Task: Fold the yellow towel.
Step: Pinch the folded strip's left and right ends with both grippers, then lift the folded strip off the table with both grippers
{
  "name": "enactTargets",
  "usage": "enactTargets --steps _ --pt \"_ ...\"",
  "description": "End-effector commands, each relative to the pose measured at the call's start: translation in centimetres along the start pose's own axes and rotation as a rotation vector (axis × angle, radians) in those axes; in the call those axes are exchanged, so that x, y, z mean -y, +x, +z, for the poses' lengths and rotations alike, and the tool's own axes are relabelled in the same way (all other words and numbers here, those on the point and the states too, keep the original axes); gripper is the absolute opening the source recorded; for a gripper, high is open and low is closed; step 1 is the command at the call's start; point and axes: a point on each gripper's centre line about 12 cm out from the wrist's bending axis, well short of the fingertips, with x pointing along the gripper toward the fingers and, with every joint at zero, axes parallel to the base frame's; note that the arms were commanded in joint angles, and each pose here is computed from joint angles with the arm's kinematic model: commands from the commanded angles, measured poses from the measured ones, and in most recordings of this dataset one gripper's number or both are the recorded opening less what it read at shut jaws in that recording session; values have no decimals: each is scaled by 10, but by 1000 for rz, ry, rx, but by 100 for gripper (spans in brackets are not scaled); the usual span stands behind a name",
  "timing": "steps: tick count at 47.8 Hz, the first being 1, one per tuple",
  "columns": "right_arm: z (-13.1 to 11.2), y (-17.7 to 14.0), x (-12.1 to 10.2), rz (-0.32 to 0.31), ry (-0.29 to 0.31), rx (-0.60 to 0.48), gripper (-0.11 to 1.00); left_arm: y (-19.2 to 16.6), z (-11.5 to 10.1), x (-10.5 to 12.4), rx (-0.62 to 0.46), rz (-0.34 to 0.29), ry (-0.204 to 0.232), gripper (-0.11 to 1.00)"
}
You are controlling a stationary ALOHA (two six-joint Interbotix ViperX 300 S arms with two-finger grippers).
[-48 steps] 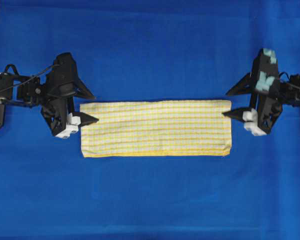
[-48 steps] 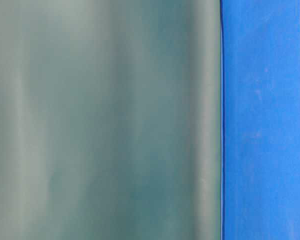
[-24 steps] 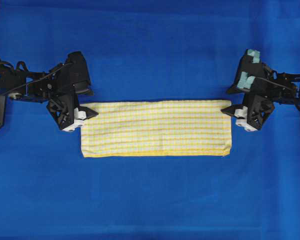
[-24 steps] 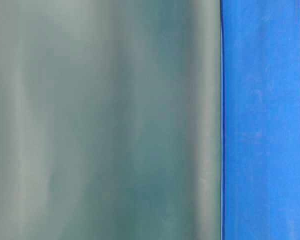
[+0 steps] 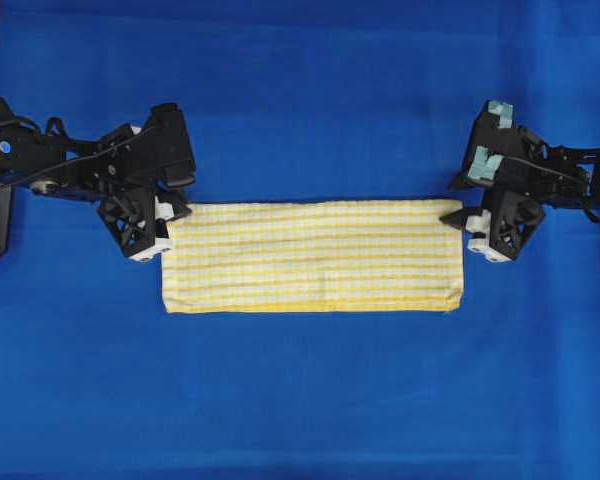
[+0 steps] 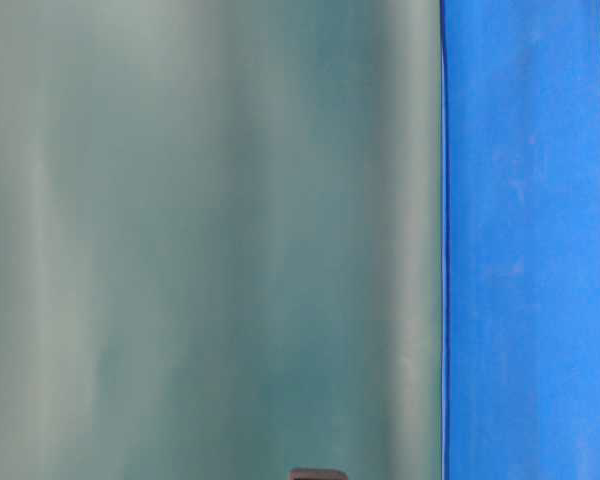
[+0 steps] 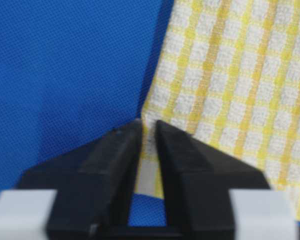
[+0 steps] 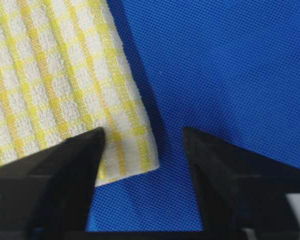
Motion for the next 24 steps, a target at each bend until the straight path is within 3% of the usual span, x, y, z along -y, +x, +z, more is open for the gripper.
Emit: enactTargets --steps 1,7,9,24 --pt "4 0 -6 16 -38 11 49 0 2 1 -14 1 0 8" --pt "5 0 -8 21 -57 16 11 0 1 1 -29 4 -2 3" --pt "6 0 -8 21 -57 17 5 0 2 1 -29 4 -2 3" --pt "24 -17 -15 50 -55 86 5 -16 19 -2 -22 12 -13 3"
